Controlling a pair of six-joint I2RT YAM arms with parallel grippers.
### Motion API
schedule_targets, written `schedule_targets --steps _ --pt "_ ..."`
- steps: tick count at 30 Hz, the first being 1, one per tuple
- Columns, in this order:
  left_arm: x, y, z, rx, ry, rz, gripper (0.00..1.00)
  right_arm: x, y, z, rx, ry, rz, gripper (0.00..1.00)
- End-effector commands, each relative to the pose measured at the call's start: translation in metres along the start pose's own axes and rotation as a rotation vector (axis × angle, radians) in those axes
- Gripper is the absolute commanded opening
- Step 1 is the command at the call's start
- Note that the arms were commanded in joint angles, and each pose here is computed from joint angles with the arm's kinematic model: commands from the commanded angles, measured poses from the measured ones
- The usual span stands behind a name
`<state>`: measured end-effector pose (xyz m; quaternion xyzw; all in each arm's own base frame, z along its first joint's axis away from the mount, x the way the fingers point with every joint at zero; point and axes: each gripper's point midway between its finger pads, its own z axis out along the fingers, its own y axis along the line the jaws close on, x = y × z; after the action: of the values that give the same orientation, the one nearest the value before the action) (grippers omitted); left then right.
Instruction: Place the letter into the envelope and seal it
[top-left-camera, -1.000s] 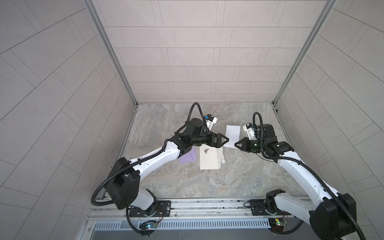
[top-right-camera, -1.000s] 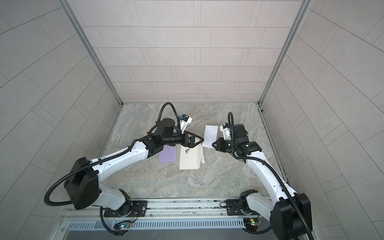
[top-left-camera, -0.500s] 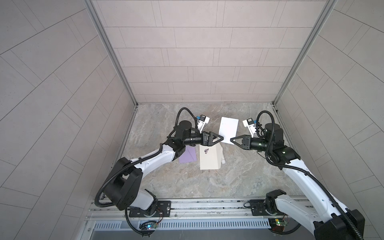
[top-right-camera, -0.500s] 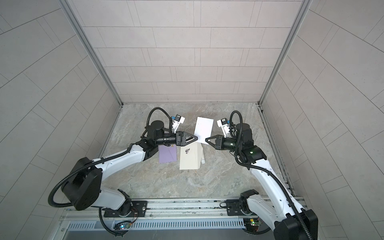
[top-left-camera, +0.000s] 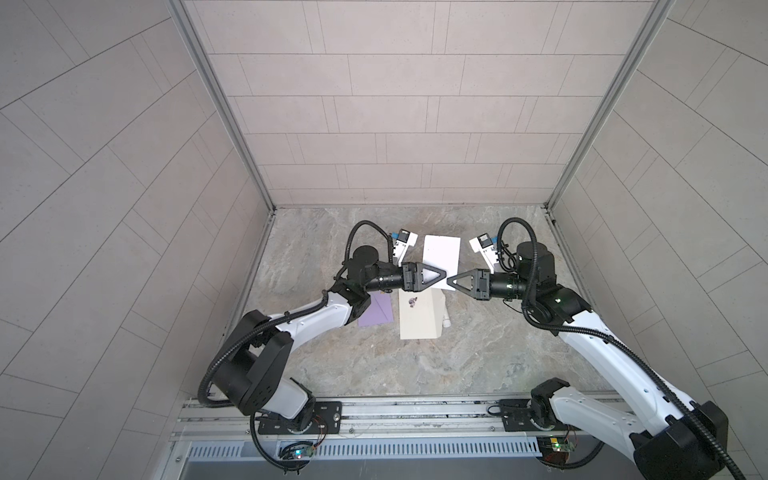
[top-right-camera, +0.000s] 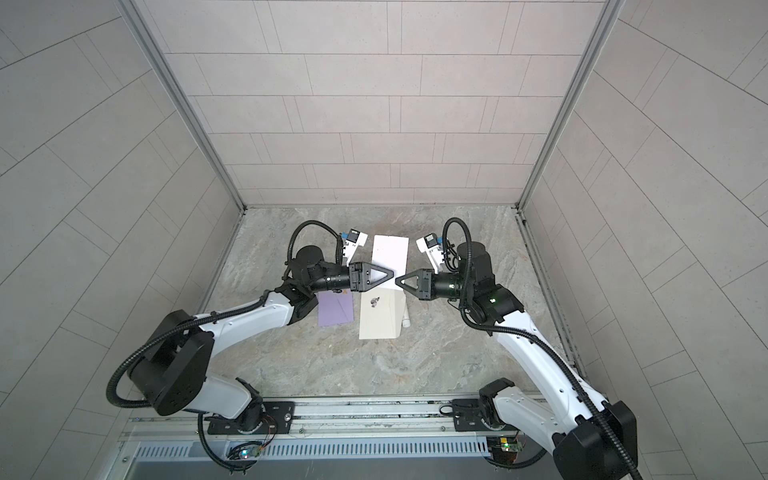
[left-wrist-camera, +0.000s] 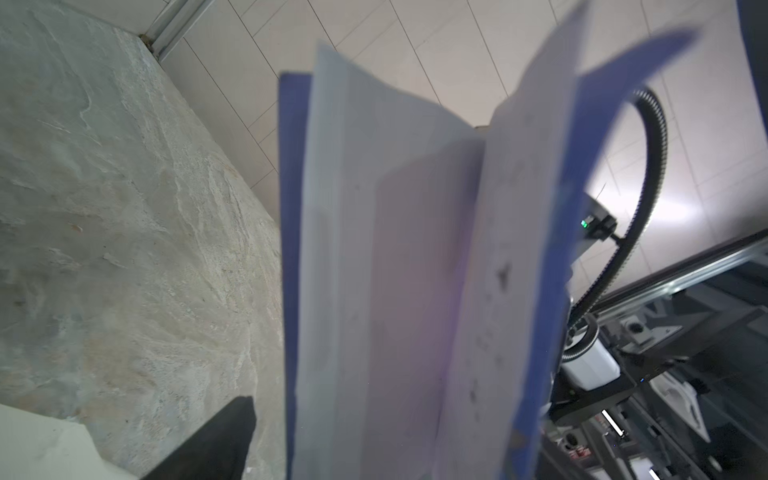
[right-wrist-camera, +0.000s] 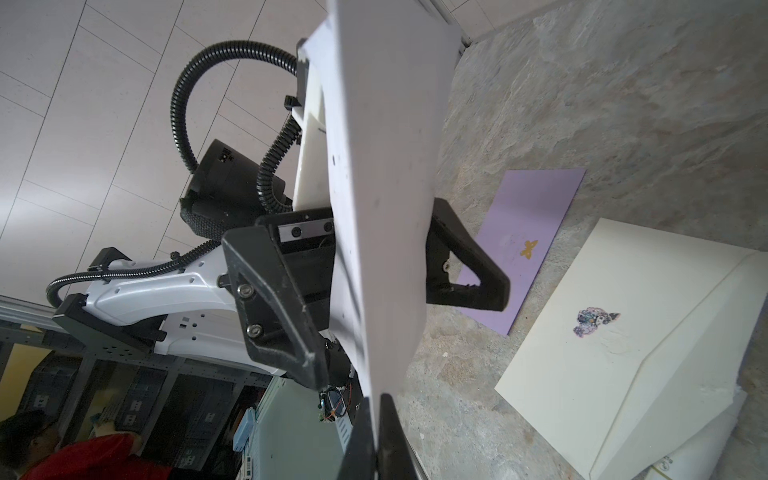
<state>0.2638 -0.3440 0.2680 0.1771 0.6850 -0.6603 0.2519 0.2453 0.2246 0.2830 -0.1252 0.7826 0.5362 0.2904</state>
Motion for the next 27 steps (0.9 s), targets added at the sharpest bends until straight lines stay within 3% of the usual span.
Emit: schedule_targets --steps 1,7,9,10,13,15,22,27 --pt "-0.003 -0.022 -0.002 0.061 0.004 0.042 0.66 -0.008 -0.005 0.003 0.035 -0.024 -0.028 0.0" --pt "0.001 -0.015 -0.007 -0.015 0.01 0.064 0.15 -0.004 -0.032 0.004 0.149 -0.033 0.002 0.0" --pt "0.003 -0.009 -0.009 -0.059 0.015 0.073 0.04 -0.001 -0.034 0.004 0.157 -0.027 0.002 0.0" --pt "0.004 -0.007 -0.01 -0.081 0.023 0.074 0.03 0.0 -0.033 0.003 0.16 -0.021 -0.003 0.06" --pt "0.014 0.0 -0.014 -0.143 0.085 0.102 0.0 0.004 -0.035 -0.007 0.222 0.005 -0.04 0.42" --pt "0.024 0.005 -0.018 -0.195 0.135 0.13 0.0 0.003 -0.035 -0.013 0.247 0.005 -0.055 0.51" --pt "0.078 0.014 -0.033 -0.331 0.449 0.228 0.0 -0.002 -0.027 -0.024 0.287 0.049 -0.128 0.56" --pt "0.106 0.006 -0.046 -0.317 0.612 0.255 0.0 0.01 -0.013 -0.029 0.248 0.138 -0.217 0.58"
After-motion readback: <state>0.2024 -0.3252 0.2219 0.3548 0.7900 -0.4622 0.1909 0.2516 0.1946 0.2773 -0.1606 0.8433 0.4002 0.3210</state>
